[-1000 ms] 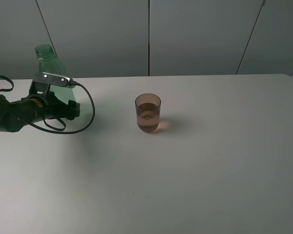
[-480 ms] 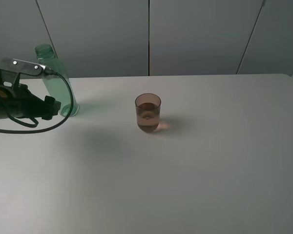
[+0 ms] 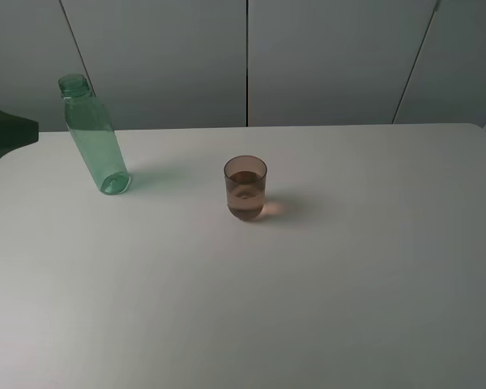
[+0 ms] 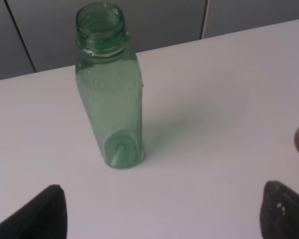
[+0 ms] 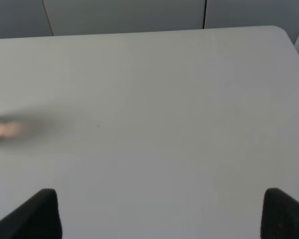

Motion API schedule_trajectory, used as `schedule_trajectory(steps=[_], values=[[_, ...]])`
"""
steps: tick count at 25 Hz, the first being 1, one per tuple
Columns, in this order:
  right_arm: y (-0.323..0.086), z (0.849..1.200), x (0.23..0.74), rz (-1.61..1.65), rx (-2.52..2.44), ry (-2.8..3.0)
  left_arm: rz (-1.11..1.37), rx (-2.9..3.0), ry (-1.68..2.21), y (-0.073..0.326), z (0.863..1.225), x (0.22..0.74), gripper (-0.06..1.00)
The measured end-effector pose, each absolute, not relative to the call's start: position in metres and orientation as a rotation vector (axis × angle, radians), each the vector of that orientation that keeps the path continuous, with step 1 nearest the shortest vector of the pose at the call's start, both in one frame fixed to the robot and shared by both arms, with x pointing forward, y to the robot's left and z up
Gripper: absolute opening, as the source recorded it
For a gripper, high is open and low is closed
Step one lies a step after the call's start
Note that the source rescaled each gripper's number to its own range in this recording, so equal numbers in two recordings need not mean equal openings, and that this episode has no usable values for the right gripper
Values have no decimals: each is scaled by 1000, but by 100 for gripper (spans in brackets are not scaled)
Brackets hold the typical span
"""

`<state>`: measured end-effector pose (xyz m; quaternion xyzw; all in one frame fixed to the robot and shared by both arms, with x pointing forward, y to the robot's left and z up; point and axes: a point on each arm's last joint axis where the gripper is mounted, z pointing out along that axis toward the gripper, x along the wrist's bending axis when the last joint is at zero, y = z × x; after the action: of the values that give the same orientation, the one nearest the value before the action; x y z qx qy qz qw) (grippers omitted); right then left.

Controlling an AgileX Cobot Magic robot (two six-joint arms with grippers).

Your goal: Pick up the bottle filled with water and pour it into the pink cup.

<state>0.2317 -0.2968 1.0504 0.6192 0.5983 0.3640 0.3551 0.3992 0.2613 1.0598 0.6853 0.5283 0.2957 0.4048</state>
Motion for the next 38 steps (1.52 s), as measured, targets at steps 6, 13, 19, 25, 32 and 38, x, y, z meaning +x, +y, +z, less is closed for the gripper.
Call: schedule_trajectory(steps=[6,13,19,25,32,38], values=[[-297,1050,232,940,1600,1546,703,1846,1409,279,1065,335,100],[-297,1050,232,940,1600,1546,736,1858,1449,289,1064,286,100],[-297,1050,232,940,1600,1546,796,1805,1404,291,1061,255,100],[-297,1050,232,940,1600,1546,870,1722,1325,293,1057,232,100],[-297,1050,232,940,1600,1546,883,1682,1372,297,1056,231,100],[-297,1050,232,940,1600,1546,885,1677,1381,297,1056,231,100]])
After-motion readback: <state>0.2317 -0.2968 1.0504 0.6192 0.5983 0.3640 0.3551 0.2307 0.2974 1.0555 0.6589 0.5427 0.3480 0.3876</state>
